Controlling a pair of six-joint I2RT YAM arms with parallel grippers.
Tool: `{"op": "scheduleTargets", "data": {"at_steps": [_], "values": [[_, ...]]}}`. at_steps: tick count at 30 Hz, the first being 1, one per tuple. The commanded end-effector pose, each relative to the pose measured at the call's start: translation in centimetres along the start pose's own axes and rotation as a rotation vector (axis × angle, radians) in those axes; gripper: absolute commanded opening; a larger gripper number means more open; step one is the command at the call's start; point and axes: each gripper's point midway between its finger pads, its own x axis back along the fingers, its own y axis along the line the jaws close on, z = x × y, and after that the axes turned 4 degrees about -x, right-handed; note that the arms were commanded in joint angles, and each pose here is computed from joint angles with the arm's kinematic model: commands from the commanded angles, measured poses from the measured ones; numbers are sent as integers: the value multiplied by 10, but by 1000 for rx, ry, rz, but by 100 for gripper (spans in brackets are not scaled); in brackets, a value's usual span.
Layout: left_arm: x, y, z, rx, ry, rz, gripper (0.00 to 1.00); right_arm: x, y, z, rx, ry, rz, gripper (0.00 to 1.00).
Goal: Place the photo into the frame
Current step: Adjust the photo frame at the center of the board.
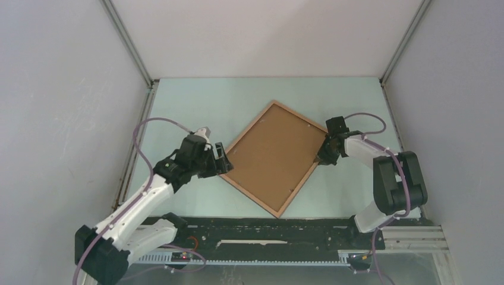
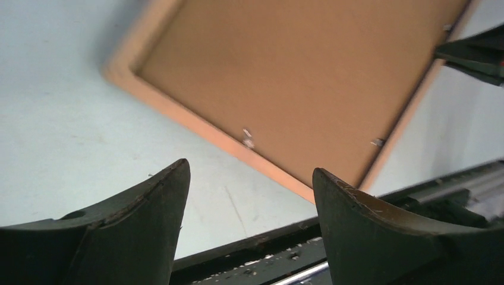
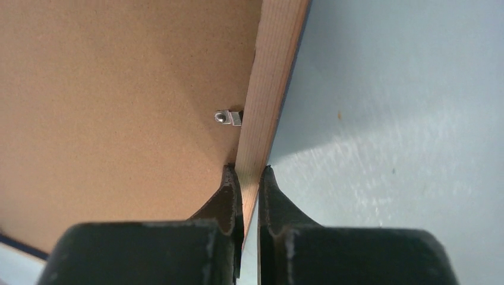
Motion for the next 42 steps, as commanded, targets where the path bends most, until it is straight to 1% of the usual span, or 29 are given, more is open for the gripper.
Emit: {"op": "scheduleTargets", "data": {"at_steps": [1,3,7,10,12,15,20,23,26,29,31,33,36,39,42], "values": [[1,14,-41,-68,-61,-185,81,3,19,-30,365,-64,-40,0],[-9,21,-48,-82,-47,-249,81,-1,25,-40,395,-64,-54,0],[-40,29,-60,-93,-9,-329,81,-15,37,-66,389,-42,-100,0],[-72,20,-55,-83,55,-286,81,-31,45,-77,363,15,-142,0],[-95,16,-45,-66,105,-247,80,-39,51,-84,358,26,-159,0],[-114,17,-32,-59,158,-250,79,-45,56,-93,363,30,-176,0],[-127,18,-34,-67,180,-288,77,-44,54,-101,364,35,-194,0],[-136,11,-40,-52,204,-298,72,-43,59,-97,369,35,-214,0],[-145,18,-36,-44,237,-343,65,-39,61,-95,378,21,-223,0],[-144,24,-34,-48,233,-370,60,-38,59,-96,365,17,-229,0],[-141,25,-33,-50,227,-370,61,-38,58,-97,360,15,-233,0],[-139,24,-31,-56,232,-359,64,-37,59,-97,360,10,-237,0],[-138,23,-28,-74,241,-352,67,-36,58,-97,356,6,-239,0],[-138,27,-23,-80,261,-366,67,-36,57,-97,353,6,-241,0],[-136,33,-16,-83,275,-381,64,-35,56,-98,348,1,-244,0]]}}
